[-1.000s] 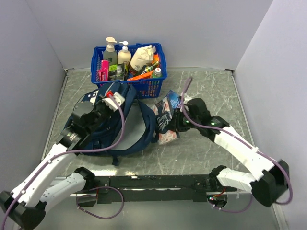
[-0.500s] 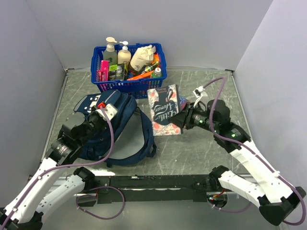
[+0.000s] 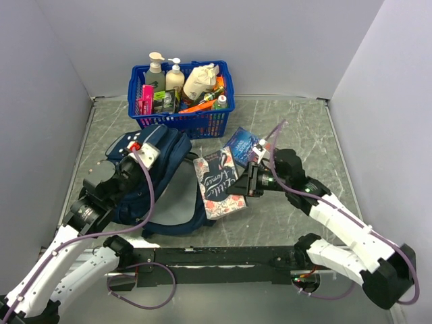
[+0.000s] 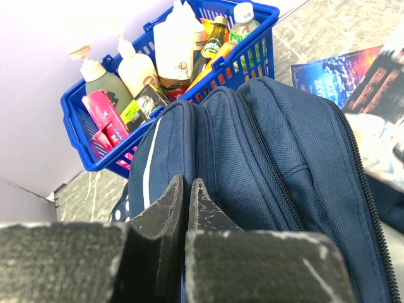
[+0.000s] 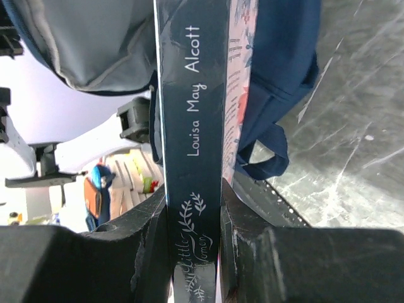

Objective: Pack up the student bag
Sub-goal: Place the book in the student bag.

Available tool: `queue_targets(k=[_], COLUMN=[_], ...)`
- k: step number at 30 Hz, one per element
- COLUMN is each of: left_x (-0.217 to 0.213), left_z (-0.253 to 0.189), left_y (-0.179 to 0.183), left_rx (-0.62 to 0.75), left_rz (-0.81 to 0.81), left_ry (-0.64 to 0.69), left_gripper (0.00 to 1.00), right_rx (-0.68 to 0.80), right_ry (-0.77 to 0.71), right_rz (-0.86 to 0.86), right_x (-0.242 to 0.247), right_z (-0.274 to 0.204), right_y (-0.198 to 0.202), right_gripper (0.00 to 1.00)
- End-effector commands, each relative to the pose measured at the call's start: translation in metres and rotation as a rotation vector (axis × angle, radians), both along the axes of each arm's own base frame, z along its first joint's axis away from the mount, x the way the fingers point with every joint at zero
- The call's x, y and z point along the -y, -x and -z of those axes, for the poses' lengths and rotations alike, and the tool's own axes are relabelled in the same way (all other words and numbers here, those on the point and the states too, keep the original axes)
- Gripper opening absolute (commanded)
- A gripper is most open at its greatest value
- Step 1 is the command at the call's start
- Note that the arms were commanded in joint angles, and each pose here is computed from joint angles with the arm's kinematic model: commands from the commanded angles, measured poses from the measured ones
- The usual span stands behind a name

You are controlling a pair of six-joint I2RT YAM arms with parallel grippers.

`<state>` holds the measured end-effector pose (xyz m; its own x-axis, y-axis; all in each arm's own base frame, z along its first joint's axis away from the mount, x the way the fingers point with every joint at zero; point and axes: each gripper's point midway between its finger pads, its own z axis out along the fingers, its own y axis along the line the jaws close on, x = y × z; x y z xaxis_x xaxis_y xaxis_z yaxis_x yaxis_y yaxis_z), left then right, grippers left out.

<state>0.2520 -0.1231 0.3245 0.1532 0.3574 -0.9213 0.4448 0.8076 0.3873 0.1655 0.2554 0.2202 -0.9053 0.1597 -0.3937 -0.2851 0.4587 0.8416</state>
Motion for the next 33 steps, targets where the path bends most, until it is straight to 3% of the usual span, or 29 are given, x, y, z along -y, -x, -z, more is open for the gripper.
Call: queue_targets(k=[1, 6, 10, 13, 20, 24, 27, 33], left_x=[0.002, 0.004, 0.008, 0.012, 0.023, 0.021, 0.024, 0.039], left_z=[-0.103, -0.141, -0.173, -0.181, -0.157, -0.142, -0.127, -0.104], left_y=[0.014, 0.029, 0.044, 0.054, 0.054, 0.047, 0.045, 0.047], left_rx=[0.286, 0.372, 0.42, 0.444, 0.401, 0.393, 0.378, 0.314], left_rz=[0.048, 0.098, 0.169, 0.217, 0.267, 0.236, 0.245, 0.325], left_ry=[0.22, 0.275, 0.309, 0.319, 0.257, 0.219, 0.189, 0.157], left_gripper=[0.01, 0.01, 0.01, 0.01, 0.01, 0.01, 0.01, 0.01], right_rx=[0.082, -0.03, -0.011, 0.025, 0.123, 0.055, 0.019, -0.089], right_ry=[-0.07, 0.065, 0.192, 0.207, -0.01, -0.187, -0.323, -0.344], right_rz=[-0.113, -0.172, -0.193, -0.188, -0.261, -0.337, -0.364, -0.383], right_x=[-0.022, -0.023, -0.022, -0.025, -0.062, -0.072, -0.078, -0.1], right_z=[-0.038, 0.012, 0.039, 0.027, -0.058, -0.083, -0.089, -0.069], right_y=[0.002, 0.006, 0.001, -0.008, -0.015, 0.004, 0.009, 0.01], right_gripper=[0.0, 0.0, 0.0, 0.0, 0.0, 0.0, 0.0, 0.0])
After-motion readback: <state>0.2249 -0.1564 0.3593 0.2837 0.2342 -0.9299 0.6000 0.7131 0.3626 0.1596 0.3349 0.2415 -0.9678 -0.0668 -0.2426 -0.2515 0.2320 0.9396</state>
